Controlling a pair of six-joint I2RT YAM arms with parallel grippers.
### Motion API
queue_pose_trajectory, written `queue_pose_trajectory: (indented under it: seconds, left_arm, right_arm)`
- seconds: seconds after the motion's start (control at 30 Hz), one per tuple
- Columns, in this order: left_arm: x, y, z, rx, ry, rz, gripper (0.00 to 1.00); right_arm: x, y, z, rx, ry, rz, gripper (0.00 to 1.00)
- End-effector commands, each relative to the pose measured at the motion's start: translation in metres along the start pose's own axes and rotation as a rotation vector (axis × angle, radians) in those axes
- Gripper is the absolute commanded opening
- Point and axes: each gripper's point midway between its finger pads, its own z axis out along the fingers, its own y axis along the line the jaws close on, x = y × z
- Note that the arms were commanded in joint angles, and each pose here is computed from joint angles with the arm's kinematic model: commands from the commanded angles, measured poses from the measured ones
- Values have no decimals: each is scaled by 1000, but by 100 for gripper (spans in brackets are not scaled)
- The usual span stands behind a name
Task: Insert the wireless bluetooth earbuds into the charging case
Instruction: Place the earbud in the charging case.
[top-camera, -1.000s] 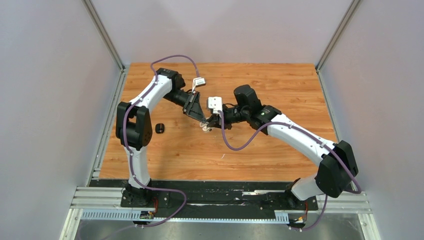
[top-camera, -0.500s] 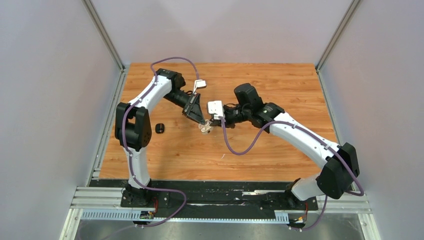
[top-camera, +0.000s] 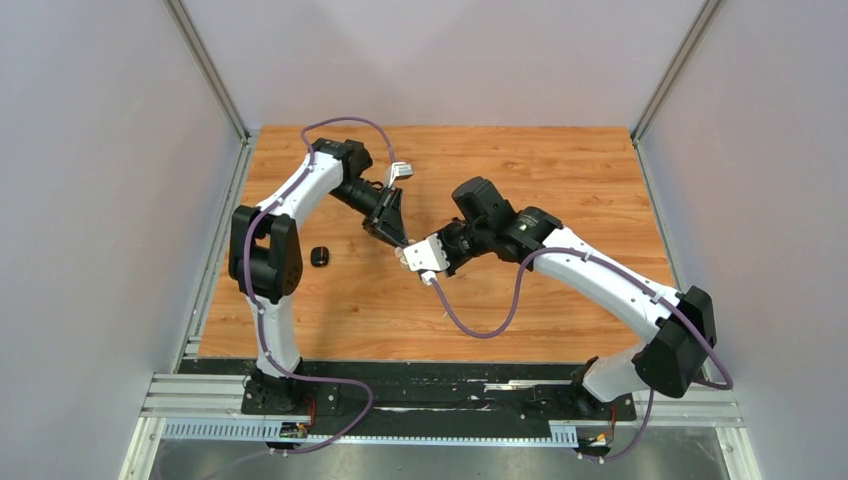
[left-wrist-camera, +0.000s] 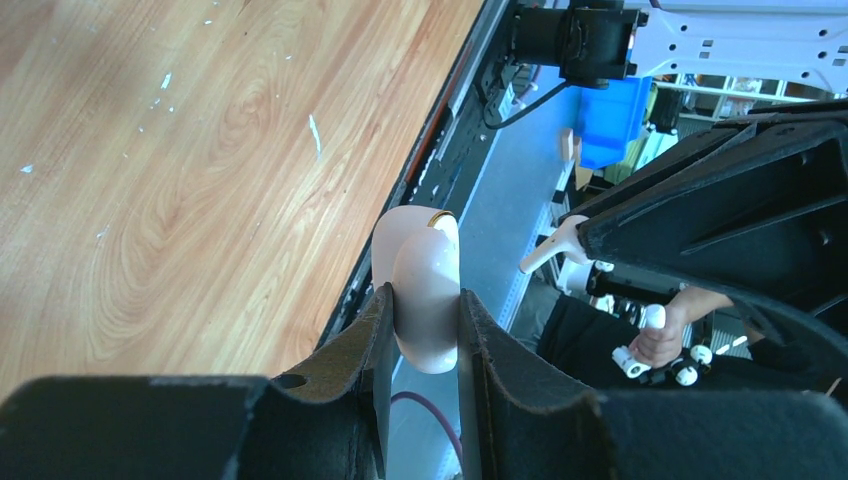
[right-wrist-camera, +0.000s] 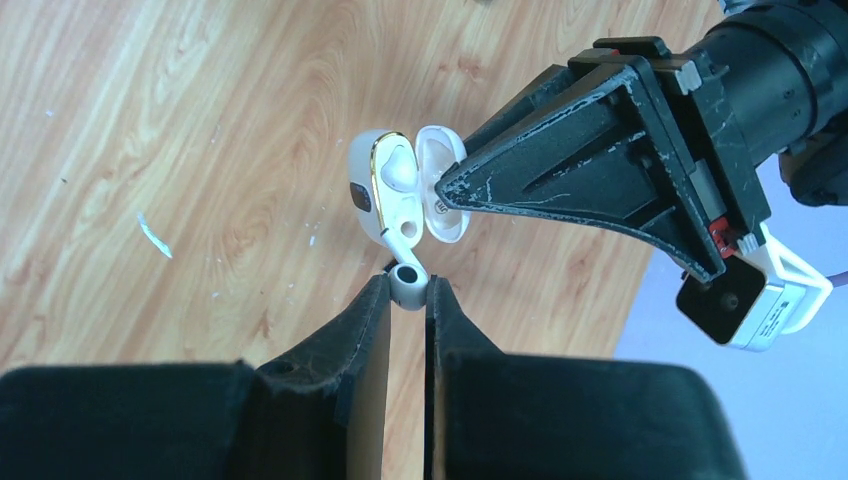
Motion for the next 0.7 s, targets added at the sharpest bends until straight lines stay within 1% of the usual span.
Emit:
queue_pose_trajectory:
  seconds: [0.0,0.13,0.37,0.67]
  left_arm:
    - [2,-23,-7,-6,-31,23,0]
    - [4,-23,-6,-16,-29,-1,0]
    - [4,-28,-5,-3,-33,4,0]
    - [0,-32,-5,14,-47,2,0]
  right_arm:
    - [2,-22,-1,35,89,-126,0]
    - [2,-25,6,32,118,-127,0]
    - [8,-24,12,17,155,-147,0]
    - [12,-20,16,-6,163,-159,0]
